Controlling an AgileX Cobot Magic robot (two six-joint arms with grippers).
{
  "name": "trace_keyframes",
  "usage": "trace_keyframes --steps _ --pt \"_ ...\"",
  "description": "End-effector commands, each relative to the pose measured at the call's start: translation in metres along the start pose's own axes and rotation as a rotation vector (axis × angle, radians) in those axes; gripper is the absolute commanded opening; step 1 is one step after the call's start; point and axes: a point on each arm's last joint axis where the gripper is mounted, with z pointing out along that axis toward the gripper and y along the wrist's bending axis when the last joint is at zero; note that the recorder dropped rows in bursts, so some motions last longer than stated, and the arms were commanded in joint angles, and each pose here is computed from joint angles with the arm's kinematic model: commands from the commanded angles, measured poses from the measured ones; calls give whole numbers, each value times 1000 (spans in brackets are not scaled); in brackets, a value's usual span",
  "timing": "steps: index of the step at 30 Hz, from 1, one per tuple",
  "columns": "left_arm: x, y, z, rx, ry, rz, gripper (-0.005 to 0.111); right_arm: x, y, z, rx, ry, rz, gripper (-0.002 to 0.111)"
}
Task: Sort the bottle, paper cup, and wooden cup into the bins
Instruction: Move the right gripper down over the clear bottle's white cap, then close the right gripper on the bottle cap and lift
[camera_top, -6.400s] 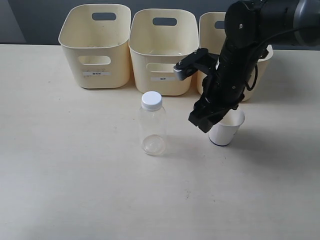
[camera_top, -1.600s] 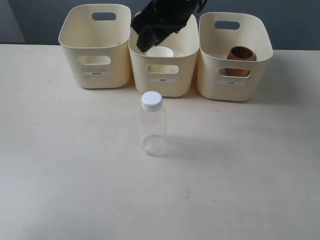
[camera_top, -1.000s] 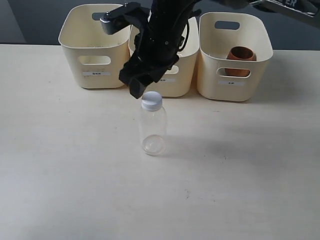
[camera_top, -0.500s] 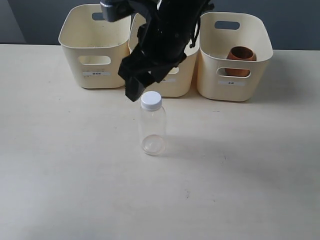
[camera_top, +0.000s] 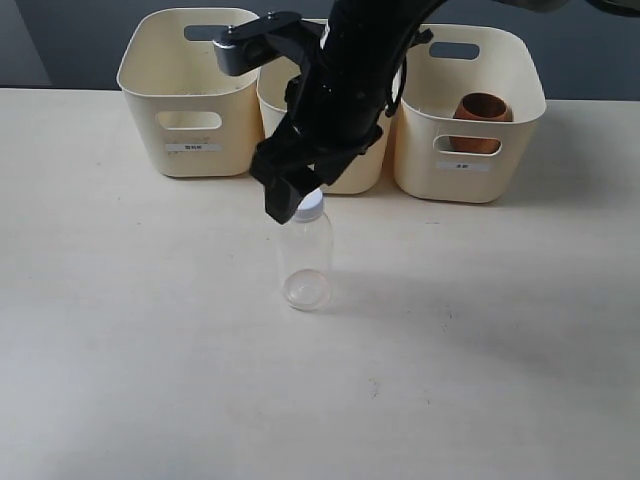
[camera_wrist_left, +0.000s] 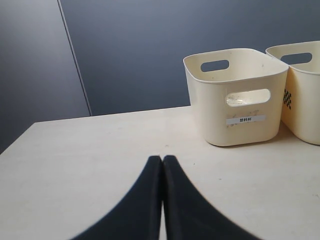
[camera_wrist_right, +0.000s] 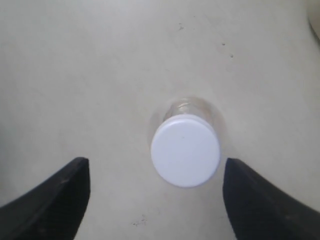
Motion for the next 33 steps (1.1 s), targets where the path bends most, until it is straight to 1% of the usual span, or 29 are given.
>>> trace_keyframes --steps 1,16,21,24,27,33 --pt "0 0 0 -2 -12 2 0 1 -1 0 9 4 -8 71" --pt "0 0 0 -2 -12 3 0 1 -6 12 23 40 -14 71" --pt "0 0 0 -2 -12 2 0 -3 -9 13 42 -7 -14 71" --pt "0 0 0 -2 -12 2 0 -3 -9 15 39 2 -13 71" --pt "0 0 0 -2 -12 2 0 -4 -12 26 37 14 -7 71" --pt "0 0 0 -2 -12 2 0 -7 -15 28 61 -18 -11 71"
